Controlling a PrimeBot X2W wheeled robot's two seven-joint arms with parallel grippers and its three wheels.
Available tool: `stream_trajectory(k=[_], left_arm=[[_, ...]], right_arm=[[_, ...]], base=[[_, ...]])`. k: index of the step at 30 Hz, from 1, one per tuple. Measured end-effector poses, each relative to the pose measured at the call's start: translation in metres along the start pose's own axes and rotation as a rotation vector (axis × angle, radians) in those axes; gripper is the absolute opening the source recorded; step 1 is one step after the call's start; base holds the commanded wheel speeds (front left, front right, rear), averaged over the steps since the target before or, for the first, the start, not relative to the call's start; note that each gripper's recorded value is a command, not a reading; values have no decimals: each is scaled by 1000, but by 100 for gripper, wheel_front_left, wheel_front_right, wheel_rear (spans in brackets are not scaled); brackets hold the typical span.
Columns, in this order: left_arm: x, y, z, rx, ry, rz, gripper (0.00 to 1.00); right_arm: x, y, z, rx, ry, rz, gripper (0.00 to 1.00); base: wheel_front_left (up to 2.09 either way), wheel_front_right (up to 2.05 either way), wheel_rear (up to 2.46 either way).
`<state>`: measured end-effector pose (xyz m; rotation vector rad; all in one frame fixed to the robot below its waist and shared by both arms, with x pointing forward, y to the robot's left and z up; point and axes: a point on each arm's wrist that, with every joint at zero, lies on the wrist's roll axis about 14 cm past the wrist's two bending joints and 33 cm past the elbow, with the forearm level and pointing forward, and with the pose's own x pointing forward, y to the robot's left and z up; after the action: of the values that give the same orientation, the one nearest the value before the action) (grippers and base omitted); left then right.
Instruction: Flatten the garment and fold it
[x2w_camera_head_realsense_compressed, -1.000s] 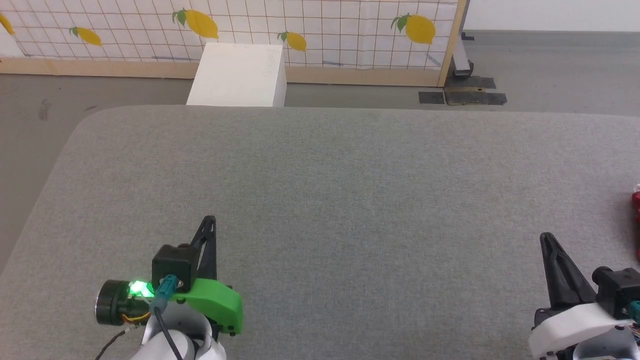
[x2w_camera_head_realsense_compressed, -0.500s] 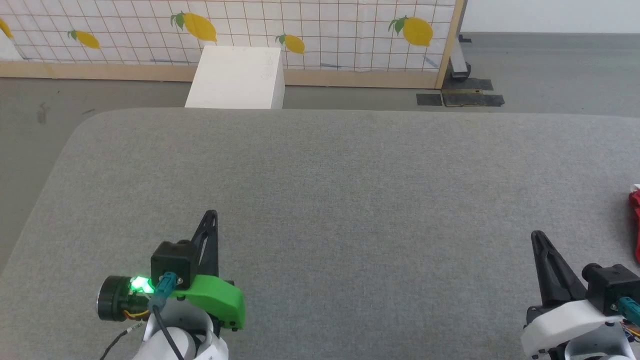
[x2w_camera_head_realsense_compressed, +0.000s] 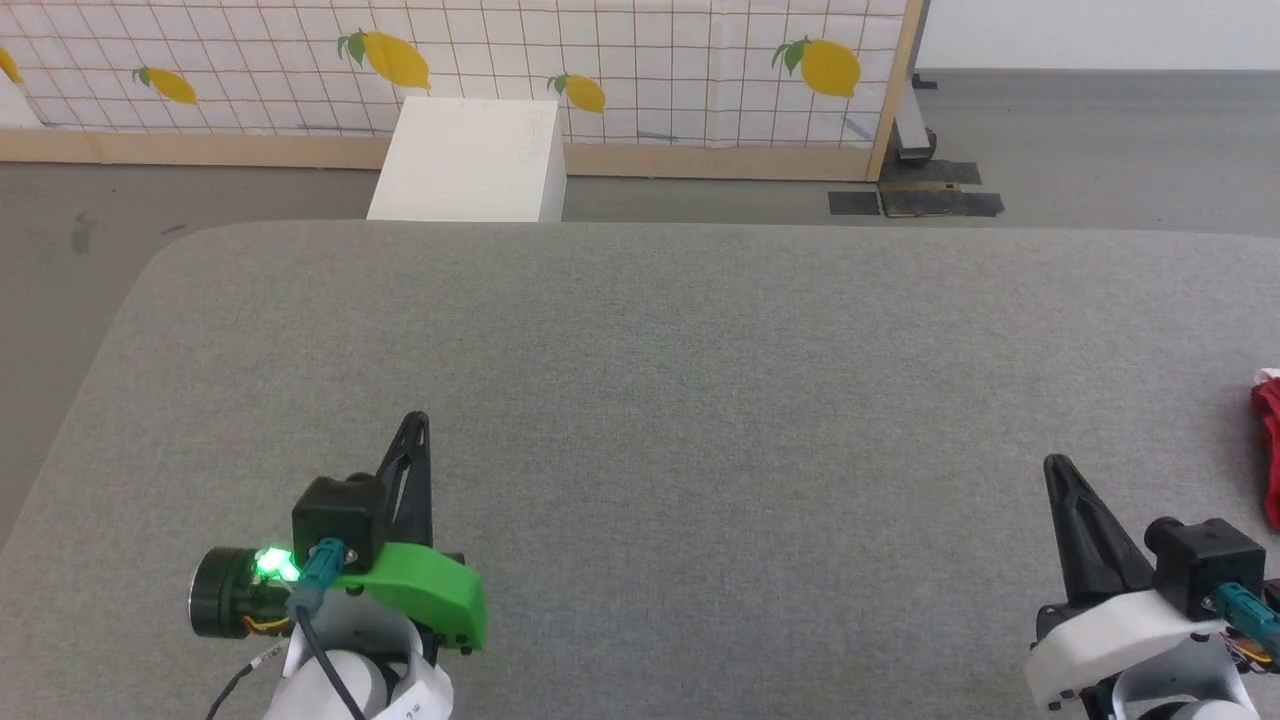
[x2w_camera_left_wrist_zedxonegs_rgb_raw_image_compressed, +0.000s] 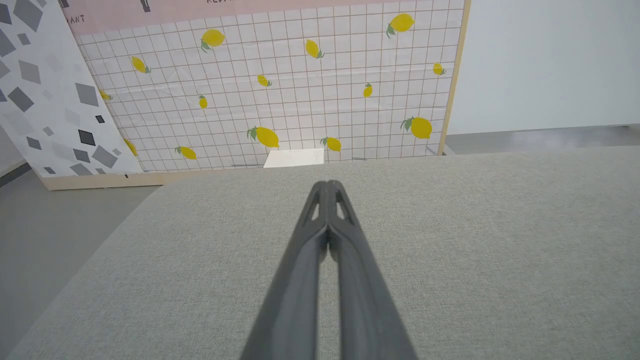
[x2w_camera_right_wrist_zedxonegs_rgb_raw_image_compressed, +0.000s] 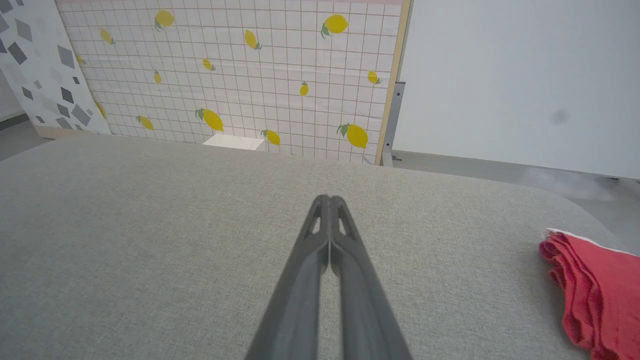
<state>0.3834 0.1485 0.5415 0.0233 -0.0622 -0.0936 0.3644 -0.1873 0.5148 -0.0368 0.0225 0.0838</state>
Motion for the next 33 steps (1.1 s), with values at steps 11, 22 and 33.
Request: stream_trajectory(k=[11,22,33], left_arm=[[1,2,3,-2,-8,11,0],[0,8,3,-1,-5,27,0],[-2,13,2,7,-3,44,0]], right_arm=[[0,4,1,1,0,7,0],[1,10,2,0,1,17,0],[3,14,4,-7,-3,25,0]], base=[[0,0,0],[0,0,0],[0,0,0]])
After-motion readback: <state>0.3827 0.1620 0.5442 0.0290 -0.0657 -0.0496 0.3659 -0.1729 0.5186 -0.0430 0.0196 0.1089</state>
